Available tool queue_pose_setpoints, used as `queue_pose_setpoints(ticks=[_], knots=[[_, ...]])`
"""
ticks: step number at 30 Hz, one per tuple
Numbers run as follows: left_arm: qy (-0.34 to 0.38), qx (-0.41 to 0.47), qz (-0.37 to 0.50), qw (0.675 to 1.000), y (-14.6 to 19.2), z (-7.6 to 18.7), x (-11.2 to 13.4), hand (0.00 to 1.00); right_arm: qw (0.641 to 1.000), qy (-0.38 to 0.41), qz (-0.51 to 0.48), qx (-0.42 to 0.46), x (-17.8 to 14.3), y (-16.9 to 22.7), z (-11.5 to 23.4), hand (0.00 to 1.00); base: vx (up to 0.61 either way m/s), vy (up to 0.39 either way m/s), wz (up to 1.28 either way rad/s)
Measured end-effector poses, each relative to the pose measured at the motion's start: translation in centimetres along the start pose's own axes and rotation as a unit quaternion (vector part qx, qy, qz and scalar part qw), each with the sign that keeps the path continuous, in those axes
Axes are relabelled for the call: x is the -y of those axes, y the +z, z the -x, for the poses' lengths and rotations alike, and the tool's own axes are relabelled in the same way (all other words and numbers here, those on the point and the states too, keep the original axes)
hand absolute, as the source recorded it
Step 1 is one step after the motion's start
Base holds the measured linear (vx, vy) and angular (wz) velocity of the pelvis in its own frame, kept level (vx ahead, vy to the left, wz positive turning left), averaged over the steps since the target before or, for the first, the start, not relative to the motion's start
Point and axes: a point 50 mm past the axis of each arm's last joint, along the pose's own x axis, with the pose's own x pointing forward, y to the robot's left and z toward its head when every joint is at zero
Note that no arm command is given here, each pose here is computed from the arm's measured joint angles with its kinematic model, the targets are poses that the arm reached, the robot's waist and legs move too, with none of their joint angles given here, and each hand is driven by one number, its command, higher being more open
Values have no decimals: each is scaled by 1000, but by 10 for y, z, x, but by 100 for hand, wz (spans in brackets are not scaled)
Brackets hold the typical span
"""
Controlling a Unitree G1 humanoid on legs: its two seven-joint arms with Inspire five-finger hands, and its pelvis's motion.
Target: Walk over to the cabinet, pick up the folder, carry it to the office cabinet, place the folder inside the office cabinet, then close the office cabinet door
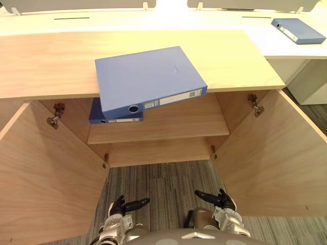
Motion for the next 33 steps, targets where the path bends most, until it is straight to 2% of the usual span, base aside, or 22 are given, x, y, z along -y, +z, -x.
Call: queue_pose_setpoints(ticks=[4, 8, 12, 16, 22, 33], knots=[[-22, -20, 36, 999, -10, 3, 25, 100, 999, -38, 15, -15, 29, 2, -4, 100, 302, -160, 21], [-27, 15, 52, 998, 7, 2, 29, 100, 998, -39, 22, -40, 29, -14, 0, 100, 180, -184, 53], [-36, 19, 60, 997, 11, 2, 37, 100, 998, -39, 21, -40, 29, -13, 0, 100, 105, 44, -3], [-41, 8, 35, 999, 5, 3, 40, 100, 998, -41, 18, -39, 31, -15, 1, 100, 92, 176, -20], [-31, -4, 19, 999, -4, 3, 30, 100, 997, -45, 15, -55, 33, -27, 4, 100, 86, 155, -5], [-27, 16, -20, 999, -3, 6, 25, 100, 995, -67, 15, -74, 42, -32, 4, 100, 0, -10, 17]])
